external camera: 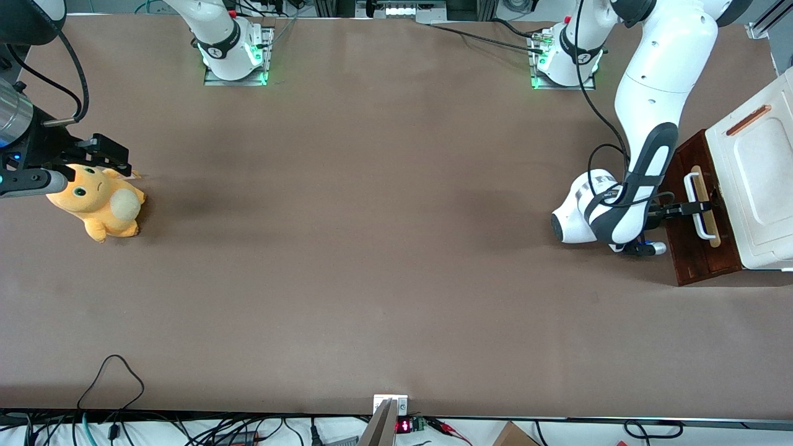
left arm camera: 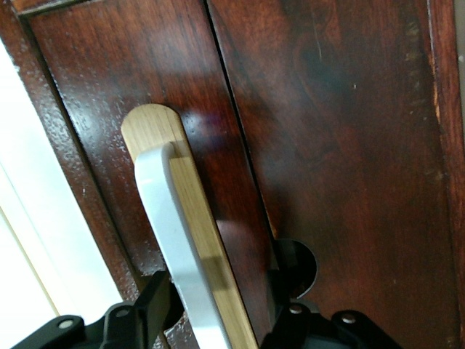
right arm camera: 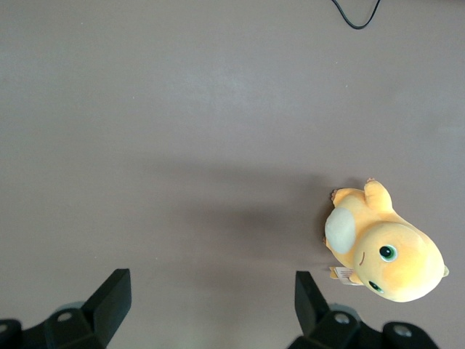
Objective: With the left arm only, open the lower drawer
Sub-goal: 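Align the open left gripper around the white bar handle, then close the left gripper on the white handle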
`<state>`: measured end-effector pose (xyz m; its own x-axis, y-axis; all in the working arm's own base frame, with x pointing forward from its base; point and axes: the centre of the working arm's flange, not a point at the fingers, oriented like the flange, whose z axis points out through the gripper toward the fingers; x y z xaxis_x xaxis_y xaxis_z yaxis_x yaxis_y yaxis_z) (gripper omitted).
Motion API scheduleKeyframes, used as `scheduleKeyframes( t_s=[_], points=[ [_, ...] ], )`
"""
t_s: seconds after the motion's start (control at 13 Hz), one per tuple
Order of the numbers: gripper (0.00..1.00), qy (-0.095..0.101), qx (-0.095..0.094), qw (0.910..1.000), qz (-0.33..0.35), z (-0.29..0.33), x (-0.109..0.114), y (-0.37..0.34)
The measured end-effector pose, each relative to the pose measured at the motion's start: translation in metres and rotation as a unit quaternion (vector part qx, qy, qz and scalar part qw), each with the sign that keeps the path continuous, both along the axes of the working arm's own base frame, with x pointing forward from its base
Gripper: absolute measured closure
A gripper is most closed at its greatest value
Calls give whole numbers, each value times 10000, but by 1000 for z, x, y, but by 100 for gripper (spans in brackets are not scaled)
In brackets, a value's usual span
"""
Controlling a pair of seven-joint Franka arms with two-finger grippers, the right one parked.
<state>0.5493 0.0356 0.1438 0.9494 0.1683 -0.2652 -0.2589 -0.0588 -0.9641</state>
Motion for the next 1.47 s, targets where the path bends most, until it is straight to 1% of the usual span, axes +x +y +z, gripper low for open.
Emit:
scheduleKeyframes(
  t_s=[0.08, 0.31, 0.54, 0.62, 0.77, 0.85, 0.93, 1.0, 1.08, 1.16, 1.24, 1.31, 1.47],
  points=[
    [43, -1, 0, 10000, 0, 0, 0, 0],
    [46, -3, 1, 10000, 0, 0, 0, 0],
    [54, 3, 25, 10000, 14, 0, -1, 1],
    [54, 7, 36, 10000, 21, 1, -1, 1],
    [58, 35, 55, 10000, 39, -1, -3, 3],
    [58, 45, 60, 10000, 40, -1, -4, 3],
    [64, 43, 75, 10000, 43, -1, -4, 3],
    [65, 30, 85, 9999, 46, -1, -4, 3],
    [70, 22, 116, 9999, 56, 1, -4, 2],
    [71, 20, 121, 9999, 58, 1, -4, 2],
    [75, 14, 134, 9999, 63, 2, -4, 2],
    [75, 11, 134, 9999, 63, 2, -4, 2],
    [78, -80, 151, 9998, 65, 2, -4, 3]
  ],
)
